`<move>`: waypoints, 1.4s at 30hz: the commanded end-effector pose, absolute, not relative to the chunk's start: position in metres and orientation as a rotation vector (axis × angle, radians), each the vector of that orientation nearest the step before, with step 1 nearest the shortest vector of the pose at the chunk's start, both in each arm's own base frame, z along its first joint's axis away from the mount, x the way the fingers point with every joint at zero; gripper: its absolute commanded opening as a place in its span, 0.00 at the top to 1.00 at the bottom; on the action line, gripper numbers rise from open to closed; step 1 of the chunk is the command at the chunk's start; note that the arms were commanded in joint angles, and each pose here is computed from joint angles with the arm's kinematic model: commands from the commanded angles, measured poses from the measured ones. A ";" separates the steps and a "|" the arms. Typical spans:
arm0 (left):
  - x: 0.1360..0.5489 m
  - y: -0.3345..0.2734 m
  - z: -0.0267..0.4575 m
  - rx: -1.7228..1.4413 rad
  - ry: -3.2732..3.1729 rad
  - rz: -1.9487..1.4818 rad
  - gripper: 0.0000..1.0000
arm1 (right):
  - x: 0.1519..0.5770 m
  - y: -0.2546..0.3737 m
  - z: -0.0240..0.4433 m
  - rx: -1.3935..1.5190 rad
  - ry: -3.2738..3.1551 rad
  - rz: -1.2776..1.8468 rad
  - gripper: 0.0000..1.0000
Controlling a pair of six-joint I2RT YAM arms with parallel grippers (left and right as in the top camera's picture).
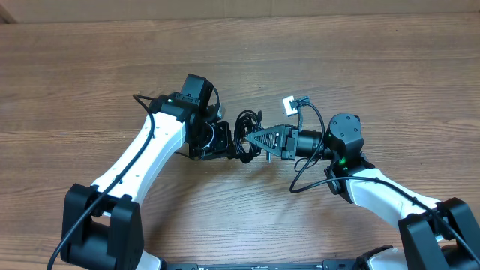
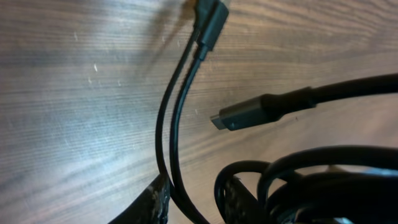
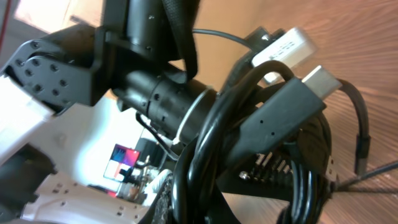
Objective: Untangle cables
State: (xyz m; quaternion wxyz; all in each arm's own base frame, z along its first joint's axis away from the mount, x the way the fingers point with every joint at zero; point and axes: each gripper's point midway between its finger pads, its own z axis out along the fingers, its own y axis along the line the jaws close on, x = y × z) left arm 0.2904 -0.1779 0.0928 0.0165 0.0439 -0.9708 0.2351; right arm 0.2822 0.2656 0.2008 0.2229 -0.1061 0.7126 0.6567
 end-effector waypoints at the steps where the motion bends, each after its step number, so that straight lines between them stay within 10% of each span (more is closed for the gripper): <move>1: 0.294 -0.151 0.066 0.080 -3.061 0.578 0.67 | 0.290 0.261 0.226 -0.316 1.904 1.767 0.96; 8: 0.328 -0.118 0.124 0.191 -3.203 0.637 0.58 | 0.301 0.258 0.215 -0.204 1.954 1.726 0.96; 18: 0.322 -0.105 0.201 0.818 -2.936 1.067 0.06 | 0.325 0.249 0.213 0.071 1.967 1.701 0.96; 29: 0.293 -0.150 0.174 1.032 -2.587 1.060 0.15 | 0.344 0.238 0.212 0.496 1.971 1.800 0.96; 33: 0.285 -0.162 0.168 1.185 -2.448 0.996 0.00 | 0.347 0.236 0.212 0.588 1.964 1.830 0.96; 42: 0.292 -0.193 0.163 1.276 -2.400 1.000 0.02 | 0.340 0.247 0.216 0.651 1.971 1.913 0.96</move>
